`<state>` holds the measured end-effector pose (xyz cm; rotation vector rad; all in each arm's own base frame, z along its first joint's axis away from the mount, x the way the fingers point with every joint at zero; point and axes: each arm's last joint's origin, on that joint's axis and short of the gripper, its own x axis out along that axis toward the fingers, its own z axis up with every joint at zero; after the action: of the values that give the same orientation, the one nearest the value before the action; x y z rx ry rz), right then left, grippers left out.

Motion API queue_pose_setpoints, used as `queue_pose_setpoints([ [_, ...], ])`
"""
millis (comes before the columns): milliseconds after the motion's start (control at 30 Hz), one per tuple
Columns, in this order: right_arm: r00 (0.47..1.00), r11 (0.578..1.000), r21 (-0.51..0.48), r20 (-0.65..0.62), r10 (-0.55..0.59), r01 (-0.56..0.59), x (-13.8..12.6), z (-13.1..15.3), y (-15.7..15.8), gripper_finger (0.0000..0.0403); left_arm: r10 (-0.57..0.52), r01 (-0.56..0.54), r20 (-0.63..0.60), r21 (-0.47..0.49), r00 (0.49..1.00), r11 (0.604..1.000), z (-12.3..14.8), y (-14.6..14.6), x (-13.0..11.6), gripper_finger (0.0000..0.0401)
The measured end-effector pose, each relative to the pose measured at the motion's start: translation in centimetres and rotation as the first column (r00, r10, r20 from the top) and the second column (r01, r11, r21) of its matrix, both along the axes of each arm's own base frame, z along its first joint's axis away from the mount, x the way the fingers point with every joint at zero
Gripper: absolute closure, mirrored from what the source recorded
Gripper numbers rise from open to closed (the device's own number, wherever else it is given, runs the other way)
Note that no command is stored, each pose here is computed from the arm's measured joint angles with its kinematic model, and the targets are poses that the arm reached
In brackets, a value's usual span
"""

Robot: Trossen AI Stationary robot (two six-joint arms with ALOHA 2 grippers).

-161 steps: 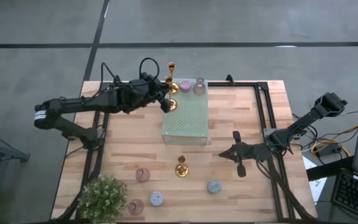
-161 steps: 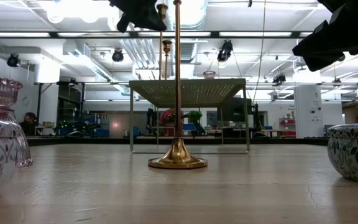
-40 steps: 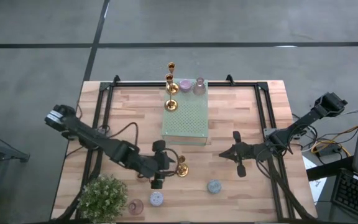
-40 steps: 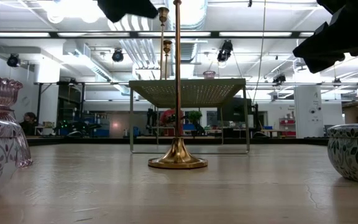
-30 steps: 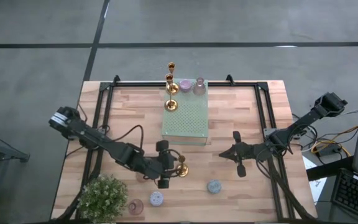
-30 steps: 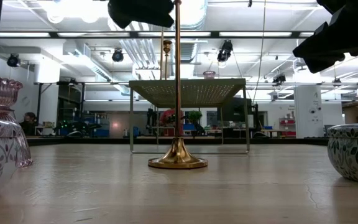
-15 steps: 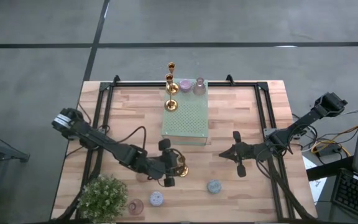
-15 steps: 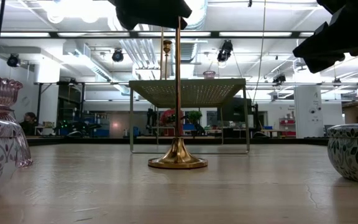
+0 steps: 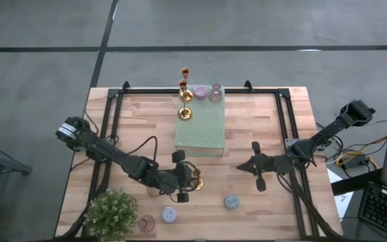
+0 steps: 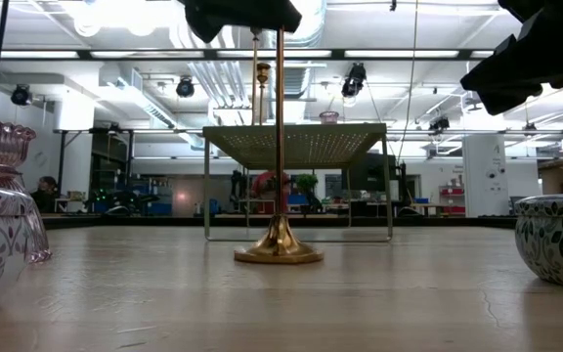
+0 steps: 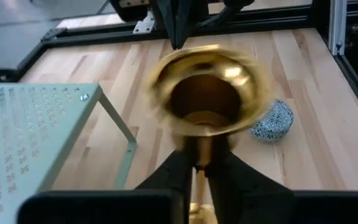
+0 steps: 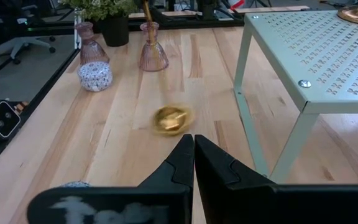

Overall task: Pick & Place candle stick holders
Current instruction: Put the metal gold candle holder on the shelf

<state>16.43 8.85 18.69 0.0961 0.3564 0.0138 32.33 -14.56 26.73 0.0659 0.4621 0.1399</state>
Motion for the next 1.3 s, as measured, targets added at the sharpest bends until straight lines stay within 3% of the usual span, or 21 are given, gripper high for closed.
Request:
queue_pose_setpoints([
  [200,1.0,1.0,0.0,0.0,0.0,0.0,0.0,0.0,0.0,0.0394,-0.03,0.031,0.021,-0.014,0.999,0.999,0.9,0.1,-0.3,0.038],
  [367,1.0,1.0,0.0,0.0,0.0,0.0,0.0,0.0,0.0,0.0394,-0.03,0.037,0.1,-0.072,0.995,0.997,3.5,0.4,-1.2,0.0364],
  [567,1.0,1.0,-0.001,-0.001,0.001,-0.001,0.0,0.0,0.0,0.0394,0.024,0.013,0.217,-0.166,0.976,0.986,7.3,1.7,-3.5,0.038],
  [867,1.0,1.0,-0.003,0.0,0.002,-0.002,0.0,0.0,0.0,0.0394,0.216,-0.176,0.332,-0.147,0.918,0.973,11.2,5.3,-6.6,0.037],
  [1100,1.0,1.0,-0.003,0.0,0.002,-0.002,0.0,0.0,0.0,0.0394,0.324,-0.302,0.327,-0.118,0.888,0.946,11.9,9.0,-6.9,0.0375],
  [1300,1.0,1.0,-0.003,0.0,0.001,-0.001,0.0,0.0,0.0,0.0394,0.424,-0.396,0.284,-0.153,0.86,0.906,11.6,12.2,-6.8,0.0374],
])
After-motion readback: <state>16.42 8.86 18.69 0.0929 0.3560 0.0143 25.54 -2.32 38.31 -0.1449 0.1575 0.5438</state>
